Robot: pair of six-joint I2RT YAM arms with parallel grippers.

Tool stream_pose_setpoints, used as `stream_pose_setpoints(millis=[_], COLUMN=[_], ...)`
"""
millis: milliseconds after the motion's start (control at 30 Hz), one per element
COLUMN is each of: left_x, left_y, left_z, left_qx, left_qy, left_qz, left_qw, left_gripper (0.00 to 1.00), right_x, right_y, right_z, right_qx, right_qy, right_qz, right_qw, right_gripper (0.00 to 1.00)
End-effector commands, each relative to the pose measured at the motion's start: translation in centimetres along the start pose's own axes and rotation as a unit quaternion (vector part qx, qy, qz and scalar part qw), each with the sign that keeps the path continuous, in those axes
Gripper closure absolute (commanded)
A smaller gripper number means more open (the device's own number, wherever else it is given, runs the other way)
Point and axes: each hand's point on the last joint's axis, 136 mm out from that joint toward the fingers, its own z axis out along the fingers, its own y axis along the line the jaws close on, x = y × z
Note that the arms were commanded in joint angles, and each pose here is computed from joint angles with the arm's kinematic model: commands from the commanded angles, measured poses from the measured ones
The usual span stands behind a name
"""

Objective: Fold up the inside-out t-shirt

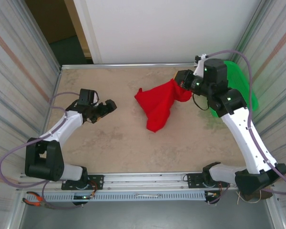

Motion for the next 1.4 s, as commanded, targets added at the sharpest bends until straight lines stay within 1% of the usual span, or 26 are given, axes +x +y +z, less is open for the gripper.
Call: stream_pose_setpoints(millis=[0, 100, 233, 333, 500, 600, 667, 733, 767, 800, 833, 900, 933, 967, 1033, 1133, 1200, 1300, 1367], left_x=[0.7, 1.2, 1.4, 1.7, 2.6, 2.7, 2.5, 2.3, 2.3, 2.3, 2.4, 2.1, 1.6, 0.5, -2.6, -8.3, -11.6, -14.5, -15.5], left_y=[-3.0, -5.1, -7.8, -10.1, -12.5, -12.5, -12.4, -12.6, -12.8, -13.1, -13.3, -13.9, -14.1, -14.3, -14.7, -15.7, -16.4, -17.4, -17.8], left_z=[0.0, 1.0, 3.8, 6.4, 10.4, 12.3, 13.4, 14.5, 15.0, 15.6, 16.1, 16.5, 16.1, 15.0, 11.3, 2.8, -3.3, -10.7, -14.5], left_qx=[0.051, 0.066, 0.078, 0.082, 0.069, 0.061, 0.058, 0.06, 0.063, 0.067, 0.072, 0.085, 0.089, 0.095, 0.103, 0.129, 0.15, 0.181, 0.195], left_qy=[-0.003, 0.003, 0.024, 0.045, 0.069, 0.069, 0.068, 0.069, 0.074, 0.079, 0.086, 0.097, 0.098, 0.085, 0.043, -0.037, -0.086, -0.138, -0.172], left_qz=[0.007, 0.026, 0.026, 0.037, 0.054, 0.041, 0.03, 0.028, 0.027, 0.026, 0.024, 0.019, 0.015, 0.015, 0.015, 0.012, 0.01, 0.014, 0.018], left_qw=[0.999, 0.998, 0.996, 0.995, 0.994, 0.995, 0.996, 0.995, 0.995, 0.994, 0.993, 0.991, 0.991, 0.992, 0.994, 0.991, 0.985, 0.974, 0.966], left_gripper=[0.01, 0.01, 0.01, 0.01, 0.02, 0.04, 0.08, 0.19, 0.26, 0.39, 0.54, 1.0, 1.0, 1.0, 1.0, 1.0, 1.0, 1.0, 1.0], right_x=[1.5, 2.6, 4.3, 5.5, 5.9, 6.0, 5.9, 5.6, 5.2, 4.8, 4.3, 2.8, 1.6, 0.2, -2.7, -6.7, -8.8, -10.3, -10.8], right_y=[-1.9, -5.3, -11.2, -13.6, -13.8, -13.8, -13.7, -13.3, -13.0, -12.6, -12.0, -10.8, -9.9, -8.9, -6.5, -2.7, -0.3, 2.1, 3.3], right_z=[-0.5, -1.5, -3.6, -4.3, -5.2, -5.3, -5.3, -5.4, -5.4, -5.4, -5.5, -5.3, -5.5, -5.9, -6.9, -8.6, -9.5, -10.0, -10.2], right_qx=[0.022, 0.071, 0.159, 0.175, 0.173, 0.172, 0.169, 0.163, 0.158, 0.149, 0.141, 0.12, 0.107, 0.092, 0.059, -0.001, -0.046, -0.098, -0.129], right_qy=[0.033, 0.032, 0.021, 0.024, 0.023, 0.027, 0.028, 0.027, 0.025, 0.024, 0.02, 0.017, 0.009, -0.003, -0.032, -0.069, -0.087, -0.094, -0.093], right_qz=[0.002, 0.014, 0.048, 0.078, 0.084, 0.083, 0.082, 0.081, 0.082, 0.082, 0.081, 0.082, 0.081, 0.077, 0.067, 0.062, 0.062, 0.07, 0.077], right_qw=[0.999, 0.997, 0.986, 0.981, 0.981, 0.981, 0.982, 0.983, 0.984, 0.985, 0.986, 0.989, 0.991, 0.993, 0.995, 0.996, 0.993, 0.988, 0.984], right_gripper=[1.0, 1.0, 1.0, 1.0, 1.0, 1.0, 1.0, 1.0, 1.0, 1.0, 1.0, 1.0, 1.0, 1.0, 1.0, 1.0, 1.0, 1.0, 1.0])
